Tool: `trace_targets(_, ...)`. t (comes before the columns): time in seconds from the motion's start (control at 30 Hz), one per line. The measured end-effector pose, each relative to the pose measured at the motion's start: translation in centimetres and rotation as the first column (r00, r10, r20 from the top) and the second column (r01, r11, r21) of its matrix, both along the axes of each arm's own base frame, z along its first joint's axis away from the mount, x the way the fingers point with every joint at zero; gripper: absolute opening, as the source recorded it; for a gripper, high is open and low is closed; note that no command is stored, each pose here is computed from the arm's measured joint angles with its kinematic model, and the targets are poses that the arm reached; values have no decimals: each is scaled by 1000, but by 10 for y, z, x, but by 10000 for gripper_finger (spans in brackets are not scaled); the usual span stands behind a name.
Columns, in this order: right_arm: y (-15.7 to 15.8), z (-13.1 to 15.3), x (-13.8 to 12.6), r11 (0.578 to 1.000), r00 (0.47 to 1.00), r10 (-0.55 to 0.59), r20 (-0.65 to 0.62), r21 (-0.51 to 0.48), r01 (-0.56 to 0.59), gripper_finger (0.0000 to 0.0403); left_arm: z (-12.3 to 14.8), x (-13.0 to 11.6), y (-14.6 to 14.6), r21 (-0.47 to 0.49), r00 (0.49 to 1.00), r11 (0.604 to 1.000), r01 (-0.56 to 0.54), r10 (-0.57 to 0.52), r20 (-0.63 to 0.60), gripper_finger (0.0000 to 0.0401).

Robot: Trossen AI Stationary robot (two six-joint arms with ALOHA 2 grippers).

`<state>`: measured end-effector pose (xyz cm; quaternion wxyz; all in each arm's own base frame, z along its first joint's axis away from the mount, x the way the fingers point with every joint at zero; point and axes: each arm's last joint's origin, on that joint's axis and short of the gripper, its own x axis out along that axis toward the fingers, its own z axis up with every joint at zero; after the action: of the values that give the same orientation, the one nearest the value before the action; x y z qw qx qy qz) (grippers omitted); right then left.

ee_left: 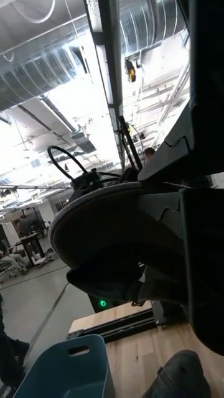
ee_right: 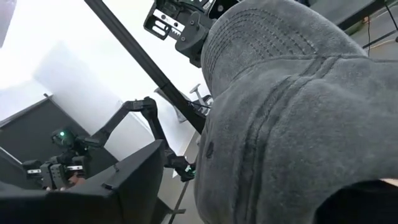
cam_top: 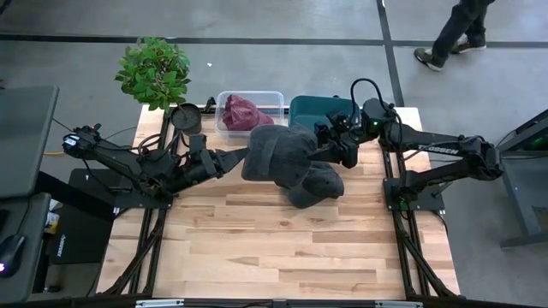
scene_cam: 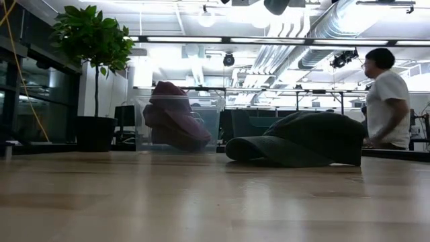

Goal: Pick & Place hat
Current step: Put the bottom black cap into the blue bin

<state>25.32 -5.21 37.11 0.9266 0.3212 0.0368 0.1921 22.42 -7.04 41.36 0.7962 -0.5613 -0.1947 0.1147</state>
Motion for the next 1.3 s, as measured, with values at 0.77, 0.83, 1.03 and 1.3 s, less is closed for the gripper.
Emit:
trace_targets(0.77, 0, -1, 0, 1000, 1000, 3, -6, 1, -3, 60, -1, 0, 0, 0, 1000, 1000, -11, 11, -8, 0)
trace_targets(0.83, 0, -1, 0, 1000, 1000, 5, -5, -2, -5, 30, -1, 0, 0, 3, 1000, 1000, -11, 11, -14, 1)
trace_targets(1.03, 1, -1, 0, 1000, 1000, 18, -4, -4, -18, 6, -2, 1, 0, 18, 1000, 1000, -1, 1, -27, 1)
trace_targets(1.3, 1, -1, 0, 1000, 999, 31, -5, -3, -31, 2, -10, 2, -1, 55, 994, 998, 2, 4, -113, 64)
